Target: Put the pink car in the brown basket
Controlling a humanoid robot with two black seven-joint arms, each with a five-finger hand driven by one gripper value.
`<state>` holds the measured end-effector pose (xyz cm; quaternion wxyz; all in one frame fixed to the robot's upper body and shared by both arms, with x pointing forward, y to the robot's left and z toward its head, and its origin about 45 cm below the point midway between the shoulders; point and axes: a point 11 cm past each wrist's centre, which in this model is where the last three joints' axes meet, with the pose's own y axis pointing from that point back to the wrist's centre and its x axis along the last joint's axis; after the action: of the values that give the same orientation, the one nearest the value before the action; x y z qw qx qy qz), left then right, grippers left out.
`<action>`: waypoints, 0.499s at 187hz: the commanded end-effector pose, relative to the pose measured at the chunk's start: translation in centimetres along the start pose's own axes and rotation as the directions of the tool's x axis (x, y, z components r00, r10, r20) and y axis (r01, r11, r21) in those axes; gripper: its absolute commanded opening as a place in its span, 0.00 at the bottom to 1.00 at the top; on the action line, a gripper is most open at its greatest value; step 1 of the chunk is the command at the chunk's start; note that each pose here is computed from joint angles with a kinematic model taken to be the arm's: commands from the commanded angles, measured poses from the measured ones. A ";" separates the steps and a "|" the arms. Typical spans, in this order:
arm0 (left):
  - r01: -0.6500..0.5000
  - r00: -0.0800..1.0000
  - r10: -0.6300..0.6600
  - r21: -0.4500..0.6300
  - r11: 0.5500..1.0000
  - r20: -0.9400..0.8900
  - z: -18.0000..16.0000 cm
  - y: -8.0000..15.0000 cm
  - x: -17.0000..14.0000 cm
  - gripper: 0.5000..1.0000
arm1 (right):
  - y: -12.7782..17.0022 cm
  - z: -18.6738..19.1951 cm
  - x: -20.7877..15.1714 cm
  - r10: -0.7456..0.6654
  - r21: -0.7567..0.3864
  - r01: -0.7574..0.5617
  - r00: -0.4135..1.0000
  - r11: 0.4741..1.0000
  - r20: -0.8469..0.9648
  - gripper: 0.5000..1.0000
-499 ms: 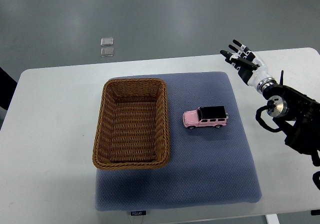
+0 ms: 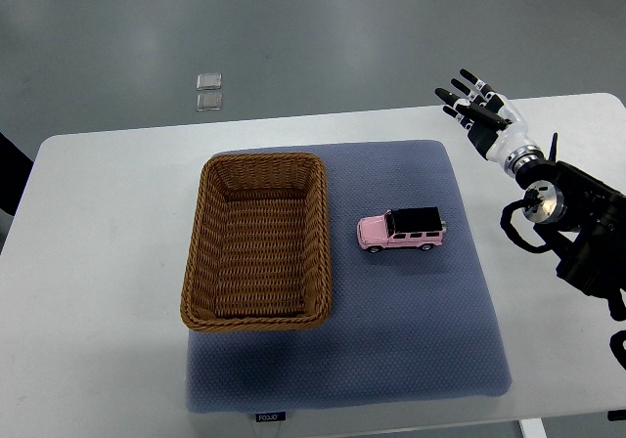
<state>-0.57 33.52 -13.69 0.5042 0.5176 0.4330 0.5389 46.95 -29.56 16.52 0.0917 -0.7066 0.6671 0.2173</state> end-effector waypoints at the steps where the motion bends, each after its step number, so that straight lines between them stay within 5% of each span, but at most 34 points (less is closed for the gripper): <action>1: 0.004 1.000 -0.004 -0.001 1.000 0.002 0.1 0.0 -0.1 1.00 | 0.0 -0.1 0.1 0.004 0.004 -0.004 1.000 1.000 0.004 0.82; 93: 0.002 1.000 -0.002 -0.001 1.000 0.002 0.1 0.0 -0.1 1.00 | 0.0 -1.2 0.4 0.018 0.030 -0.019 1.000 0.999 0.024 0.82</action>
<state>-0.52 33.47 -13.70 0.5053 0.5177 0.4326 0.5380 47.23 -30.28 17.06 0.1066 -0.6935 0.6781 0.2188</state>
